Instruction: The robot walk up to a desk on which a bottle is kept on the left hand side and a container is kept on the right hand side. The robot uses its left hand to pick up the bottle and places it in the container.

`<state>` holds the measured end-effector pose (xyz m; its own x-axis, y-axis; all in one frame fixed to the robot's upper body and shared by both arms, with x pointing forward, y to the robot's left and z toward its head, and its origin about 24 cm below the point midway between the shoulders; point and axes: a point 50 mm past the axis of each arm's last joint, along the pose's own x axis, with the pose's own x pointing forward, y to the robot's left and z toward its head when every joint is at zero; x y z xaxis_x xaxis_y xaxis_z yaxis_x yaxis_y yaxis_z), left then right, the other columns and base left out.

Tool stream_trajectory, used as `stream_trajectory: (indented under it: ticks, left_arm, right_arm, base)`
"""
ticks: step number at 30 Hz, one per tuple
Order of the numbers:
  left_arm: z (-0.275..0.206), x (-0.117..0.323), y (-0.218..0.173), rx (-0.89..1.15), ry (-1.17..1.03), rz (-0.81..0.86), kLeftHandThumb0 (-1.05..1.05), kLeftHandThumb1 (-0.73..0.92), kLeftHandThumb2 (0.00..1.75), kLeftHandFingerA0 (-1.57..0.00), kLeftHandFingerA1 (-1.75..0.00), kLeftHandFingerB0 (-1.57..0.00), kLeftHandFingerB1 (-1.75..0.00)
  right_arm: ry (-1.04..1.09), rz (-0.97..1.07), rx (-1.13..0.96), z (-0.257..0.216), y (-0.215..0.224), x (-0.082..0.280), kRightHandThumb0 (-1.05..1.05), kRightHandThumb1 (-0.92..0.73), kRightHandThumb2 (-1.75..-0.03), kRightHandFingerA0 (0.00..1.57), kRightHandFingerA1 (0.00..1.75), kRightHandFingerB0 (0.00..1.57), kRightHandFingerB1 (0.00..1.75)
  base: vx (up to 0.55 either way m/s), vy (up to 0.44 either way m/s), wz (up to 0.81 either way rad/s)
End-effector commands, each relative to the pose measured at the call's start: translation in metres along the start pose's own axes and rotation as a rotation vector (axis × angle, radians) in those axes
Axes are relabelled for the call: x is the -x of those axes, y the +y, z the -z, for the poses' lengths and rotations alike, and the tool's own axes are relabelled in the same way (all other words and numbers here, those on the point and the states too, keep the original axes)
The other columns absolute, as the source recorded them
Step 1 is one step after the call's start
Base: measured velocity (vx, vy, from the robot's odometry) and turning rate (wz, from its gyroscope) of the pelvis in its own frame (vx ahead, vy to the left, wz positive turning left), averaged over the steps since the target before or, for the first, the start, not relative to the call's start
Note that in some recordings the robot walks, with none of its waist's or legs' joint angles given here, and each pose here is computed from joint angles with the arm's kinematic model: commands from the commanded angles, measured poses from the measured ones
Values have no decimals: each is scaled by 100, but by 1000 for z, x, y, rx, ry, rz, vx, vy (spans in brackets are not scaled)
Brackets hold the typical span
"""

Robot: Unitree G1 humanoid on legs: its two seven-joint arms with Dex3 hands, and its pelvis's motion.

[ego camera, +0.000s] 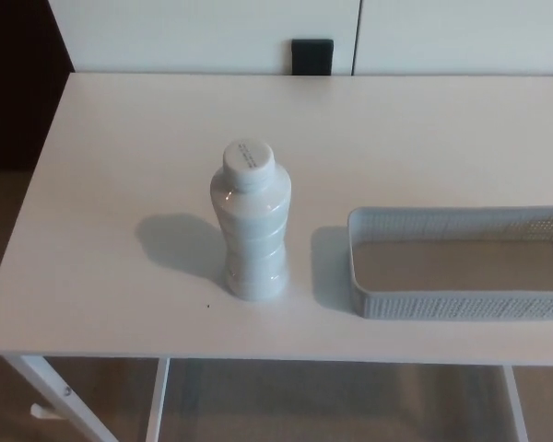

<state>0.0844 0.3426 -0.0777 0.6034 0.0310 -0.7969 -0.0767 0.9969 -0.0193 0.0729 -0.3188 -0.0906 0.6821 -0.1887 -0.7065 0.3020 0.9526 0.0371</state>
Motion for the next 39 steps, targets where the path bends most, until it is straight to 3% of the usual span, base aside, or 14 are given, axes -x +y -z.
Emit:
stream_trajectory:
  ticks: [1,9,10,11,13,15,19,20,23,24,27,31,32,39]
  left_arm:
    - [-2,3,5,-10,3,-10,-41,59,75,-57,-53,-40,-46]
    - [-4,6,10,46,-17,-29,-39,58,75,-56,-53,-41,-47]
    - [-5,7,15,89,-31,-56,-27,66,59,-45,-46,-36,-38]
    - [-6,9,19,122,-42,-75,-27,66,59,-45,-46,-36,-38]
    - [-18,16,42,217,-117,-145,-27,61,58,-30,-46,-12,-29]
    - [-32,25,60,265,-204,-226,-33,58,58,-26,-42,-13,-28]
    - [-82,51,87,254,-450,-365,-43,55,58,-18,-32,-11,-25]
    - [-101,59,87,215,-542,-363,-44,37,75,0,-42,0,-29]
    - [-135,76,78,98,-699,-356,-50,37,73,-2,-38,-1,-25]
    - [-154,83,62,30,-780,-314,-47,52,58,-7,-26,-3,-20]
    - [-177,93,35,-35,-874,-204,-41,51,62,0,-17,-1,-15]
    - [-194,91,0,-84,-930,-49,-47,55,58,-1,-26,0,-16]
    - [-198,83,-16,-93,-923,15,-53,37,74,0,-29,0,-16]
    - [-213,48,-73,-241,-861,192,-45,32,70,0,-27,0,-19]
  right_arm:
    - [-9,8,18,-3,-4,1,-38,-44,-53,57,62,37,46]
    - [-8,3,17,-5,1,2,-38,-42,-53,58,63,38,47]
    - [-7,0,18,-4,1,1,-39,-43,-53,60,63,37,46]
    - [-6,-2,19,-4,1,1,-39,-43,-53,60,63,37,46]
    - [-7,1,19,-5,1,0,-39,-46,-54,59,62,37,46]
    - [-7,-4,5,-5,0,1,-36,-46,-54,56,65,37,47]
    - [-10,-10,-4,-6,-1,-1,-36,-47,-54,57,63,36,47]
    - [-7,-12,6,-6,-1,-2,-39,-49,-55,56,62,37,46]
    - [1,-14,8,-6,1,-2,-38,-46,-54,56,62,37,46]
    - [-5,-16,7,-6,2,-1,-40,-44,-53,58,64,39,48]
    - [-5,-23,15,-6,5,-1,-40,-45,-54,56,63,37,48]
    - [-7,-15,11,-7,6,-2,-39,-46,-54,58,64,37,48]
    - [-11,-15,19,-9,6,-3,-38,-48,-54,58,64,38,48]
    - [-25,-46,28,-16,12,-3,-41,-45,-54,59,64,38,48]
  base:
    - [0,0,0]
    - [0,0,0]
    - [0,0,0]
    - [0,0,0]
    - [0,0,0]
    - [0,0,0]
    - [0,0,0]
    - [0,0,0]
    - [0,0,0]
    - [0,0,0]
    - [0,0,0]
    - [0,0,0]
    - [0,0,0]
    - [0,0,0]
